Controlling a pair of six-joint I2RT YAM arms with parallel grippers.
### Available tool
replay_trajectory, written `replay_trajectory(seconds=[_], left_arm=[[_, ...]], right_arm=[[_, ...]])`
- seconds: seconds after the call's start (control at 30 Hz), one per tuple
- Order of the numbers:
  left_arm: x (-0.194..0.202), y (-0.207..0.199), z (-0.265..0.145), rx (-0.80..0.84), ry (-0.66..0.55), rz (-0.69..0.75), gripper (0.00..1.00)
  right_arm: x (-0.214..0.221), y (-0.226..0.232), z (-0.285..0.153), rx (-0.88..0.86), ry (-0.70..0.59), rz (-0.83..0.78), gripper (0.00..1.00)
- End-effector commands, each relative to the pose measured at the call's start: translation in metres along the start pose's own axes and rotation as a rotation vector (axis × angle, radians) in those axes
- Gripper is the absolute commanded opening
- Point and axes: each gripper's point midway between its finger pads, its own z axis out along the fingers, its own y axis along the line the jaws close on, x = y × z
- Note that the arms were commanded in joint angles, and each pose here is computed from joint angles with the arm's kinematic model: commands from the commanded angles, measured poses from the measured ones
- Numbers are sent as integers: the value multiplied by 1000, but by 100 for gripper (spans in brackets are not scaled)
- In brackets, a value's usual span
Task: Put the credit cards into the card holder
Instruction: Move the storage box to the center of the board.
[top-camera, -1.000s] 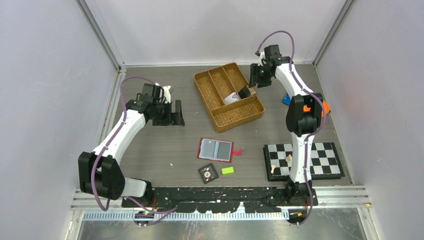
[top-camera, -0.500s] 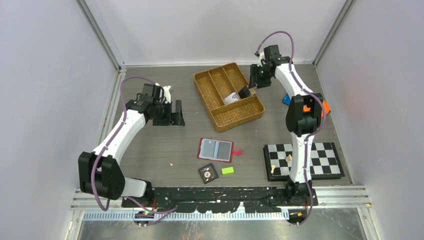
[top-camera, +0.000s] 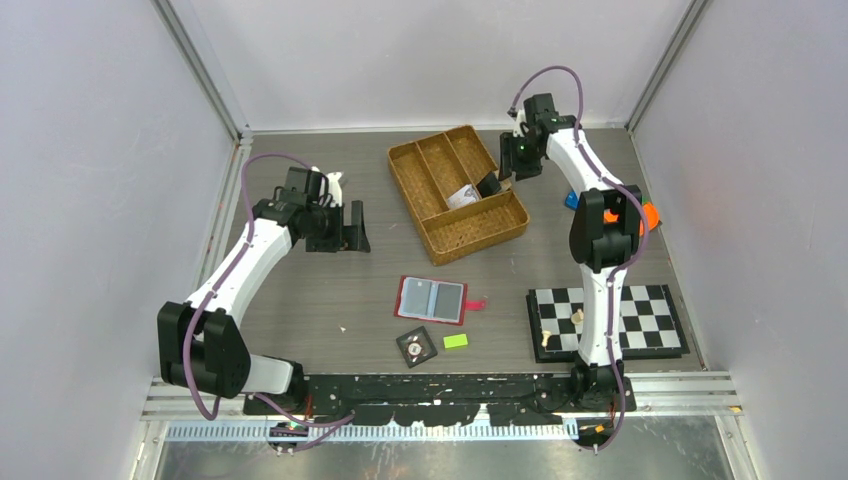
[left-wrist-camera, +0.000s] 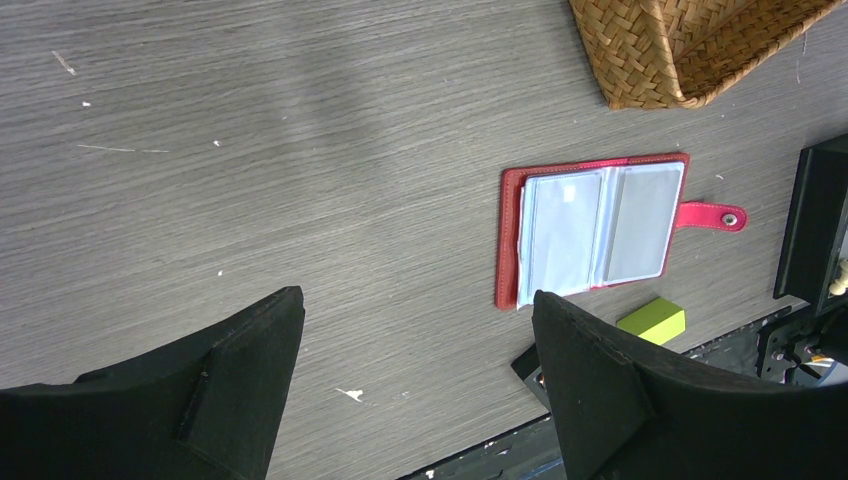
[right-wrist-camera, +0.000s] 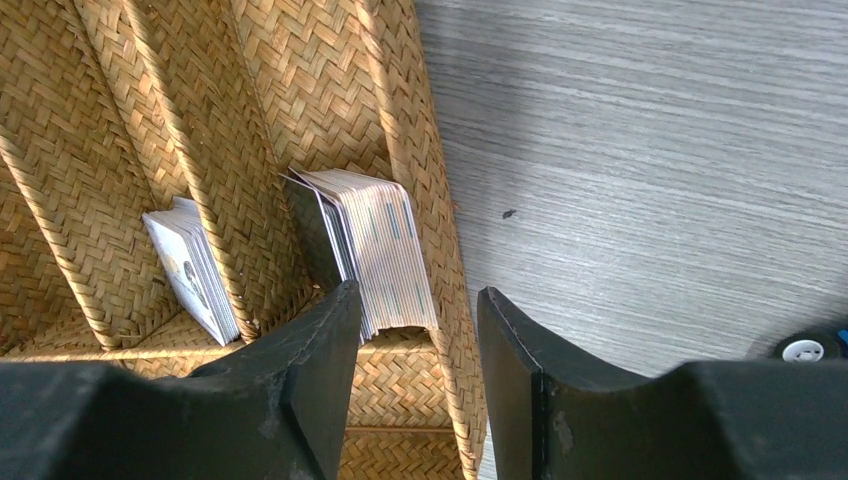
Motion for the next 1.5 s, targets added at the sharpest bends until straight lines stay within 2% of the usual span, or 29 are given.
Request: replay_trajectory(seconds=[0.0,0.9,1.47], left_arm=[[-1,-2,0,19,-7,0,87],[-2,-3,-2,22,-12,3,87],[-1,-9,1,59,-10,-28,86]], right_arm=[[1,4,2,3,6,-33,51],[9,51,-7,-34,19,-129,51],[-1,88,-12,-41,-36,-175,51]])
